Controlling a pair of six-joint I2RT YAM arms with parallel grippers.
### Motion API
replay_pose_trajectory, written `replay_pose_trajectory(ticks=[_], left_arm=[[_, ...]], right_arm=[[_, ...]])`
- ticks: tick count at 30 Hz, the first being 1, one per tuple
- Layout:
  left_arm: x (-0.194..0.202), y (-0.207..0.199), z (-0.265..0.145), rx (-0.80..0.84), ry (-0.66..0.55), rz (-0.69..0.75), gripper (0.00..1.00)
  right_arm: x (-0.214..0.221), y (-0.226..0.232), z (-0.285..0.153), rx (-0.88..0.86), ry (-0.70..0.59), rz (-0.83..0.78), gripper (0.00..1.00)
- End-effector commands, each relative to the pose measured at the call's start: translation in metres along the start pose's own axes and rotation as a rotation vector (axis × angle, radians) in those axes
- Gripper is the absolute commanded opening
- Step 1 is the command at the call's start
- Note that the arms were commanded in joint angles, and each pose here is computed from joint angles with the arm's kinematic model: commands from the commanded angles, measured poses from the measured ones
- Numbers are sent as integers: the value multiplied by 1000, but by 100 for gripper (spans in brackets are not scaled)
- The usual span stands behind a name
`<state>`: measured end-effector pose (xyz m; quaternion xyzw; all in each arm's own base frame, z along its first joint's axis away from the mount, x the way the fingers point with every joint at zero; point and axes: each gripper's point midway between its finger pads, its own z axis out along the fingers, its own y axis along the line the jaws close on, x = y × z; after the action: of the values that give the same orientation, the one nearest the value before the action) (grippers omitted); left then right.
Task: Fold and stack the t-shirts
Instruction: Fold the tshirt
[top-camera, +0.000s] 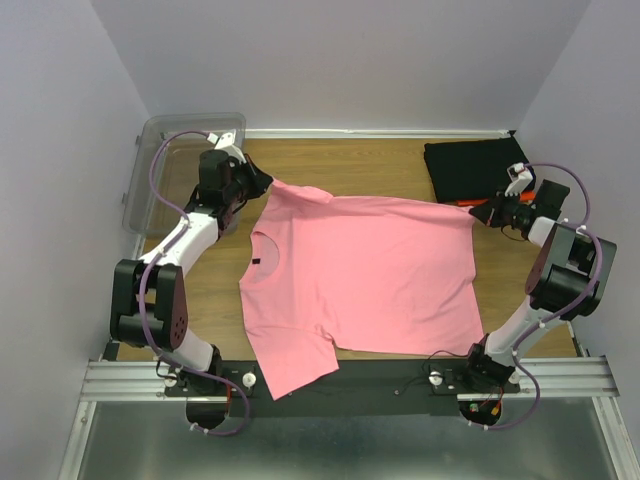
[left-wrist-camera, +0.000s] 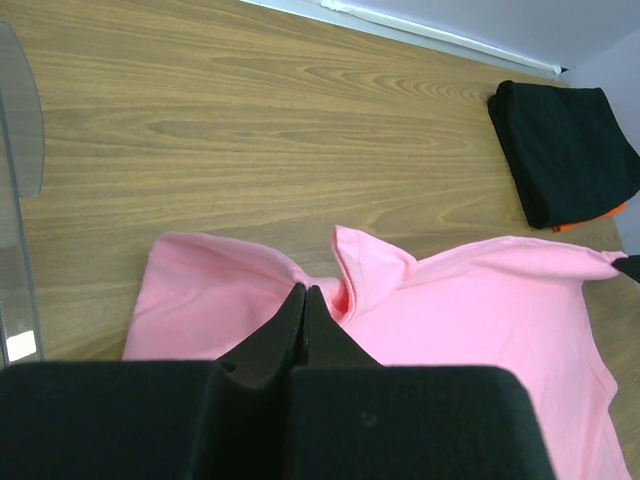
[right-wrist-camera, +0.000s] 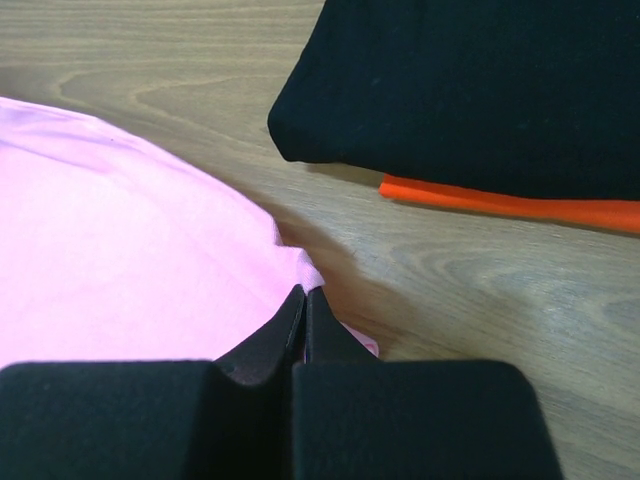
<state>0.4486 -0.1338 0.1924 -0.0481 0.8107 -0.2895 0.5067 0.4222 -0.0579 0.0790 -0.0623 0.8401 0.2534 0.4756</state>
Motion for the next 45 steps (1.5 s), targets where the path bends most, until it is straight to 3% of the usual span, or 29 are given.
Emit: replay_pose_trajectory(ticks=[1, 45], left_arm=[[-4, -3, -9, 12, -13, 12, 0], [12, 0, -29, -13, 19, 20, 0]], right_arm=[[0, -4, -1, -5, 1, -4, 5], [6, -8, -6, 11, 30, -13, 6]])
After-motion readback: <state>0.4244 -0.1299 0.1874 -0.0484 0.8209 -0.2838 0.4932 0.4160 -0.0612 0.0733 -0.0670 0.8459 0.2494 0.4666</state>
